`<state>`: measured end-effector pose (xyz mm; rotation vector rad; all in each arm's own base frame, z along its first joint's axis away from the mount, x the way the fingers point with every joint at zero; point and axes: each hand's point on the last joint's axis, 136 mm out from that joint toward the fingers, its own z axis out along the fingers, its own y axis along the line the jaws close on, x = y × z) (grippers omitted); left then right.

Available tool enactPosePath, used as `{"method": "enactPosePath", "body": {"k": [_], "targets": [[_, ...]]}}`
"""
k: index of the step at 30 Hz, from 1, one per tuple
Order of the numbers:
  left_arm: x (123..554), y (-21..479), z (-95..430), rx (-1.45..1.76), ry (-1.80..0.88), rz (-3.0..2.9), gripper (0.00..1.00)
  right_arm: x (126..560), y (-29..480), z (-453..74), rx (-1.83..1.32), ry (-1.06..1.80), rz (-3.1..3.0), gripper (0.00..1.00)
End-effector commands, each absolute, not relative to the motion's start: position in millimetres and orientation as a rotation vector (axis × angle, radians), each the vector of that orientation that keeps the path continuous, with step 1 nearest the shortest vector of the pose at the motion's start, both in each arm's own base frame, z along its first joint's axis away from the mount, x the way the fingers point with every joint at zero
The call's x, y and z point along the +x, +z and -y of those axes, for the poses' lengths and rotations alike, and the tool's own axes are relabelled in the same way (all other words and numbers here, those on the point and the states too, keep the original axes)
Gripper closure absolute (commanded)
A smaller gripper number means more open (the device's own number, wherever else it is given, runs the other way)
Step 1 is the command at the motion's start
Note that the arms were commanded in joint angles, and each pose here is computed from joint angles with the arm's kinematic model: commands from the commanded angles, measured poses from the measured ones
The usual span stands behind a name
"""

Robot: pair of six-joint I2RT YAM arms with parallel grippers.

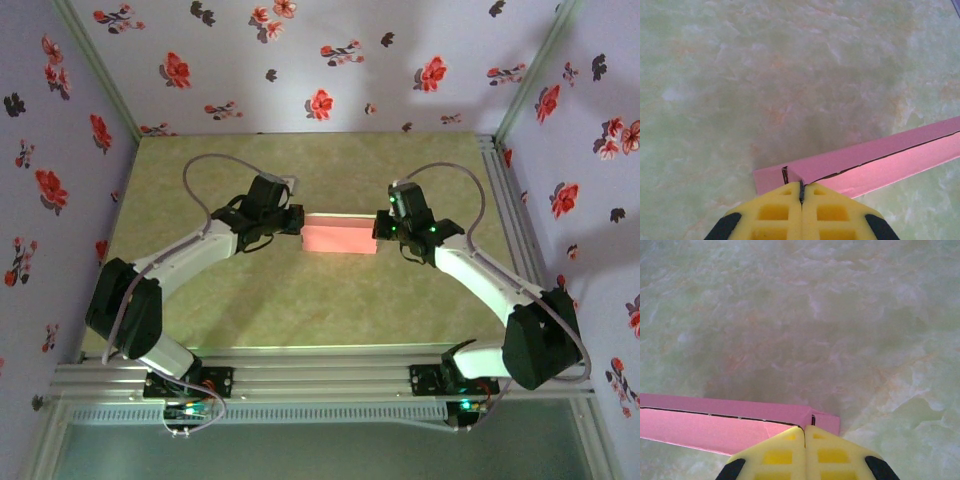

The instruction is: Fold the paper box

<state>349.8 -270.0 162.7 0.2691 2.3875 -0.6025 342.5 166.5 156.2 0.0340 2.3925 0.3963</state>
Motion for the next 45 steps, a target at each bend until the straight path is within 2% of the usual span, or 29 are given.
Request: {"method": "enactPosePath", "body": {"k": [1,19,23,27,31,34,37,45], "targets": [[337.6,131.5,246.4,0.292,-0.451,-2.487,1.00,330.2,135.1,-153.8,0.030,0.308,-2.462,0.94],[331.4,120.5,237.2,0.326,-0.422,-2.446,1.00,324.0,130.7,-148.0,0.025,0.301,-2.435,0.88],[330.7,119.4,237.5,0.341,-0.419,-2.441,1.00,322.2,134.8,-146.7,0.031,0.309,-2.429,0.79],[331.8,118.3,241.7,0.368,-0.412,-2.448,1.00,316.2,145.6,-147.3,0.003,0.349,-2.430,0.68],[333.5,117.4,246.0,0.383,-0.409,-2.451,1.00,305.6,166.1,-155.5,-0.047,0.482,-2.406,0.53],[334.5,118.9,249.2,0.391,-0.412,-2.448,1.00,306.2,181.0,-158.4,-0.047,0.538,-2.388,0.46],[334.5,118.4,250.7,0.396,-0.411,-2.450,1.00,315.4,195.4,-164.2,-0.035,0.584,-2.356,0.42],[333.3,120.5,256.1,0.411,-0.415,-2.449,1.00,333.8,206.9,-180.3,-0.011,0.680,-2.314,0.42]]}}
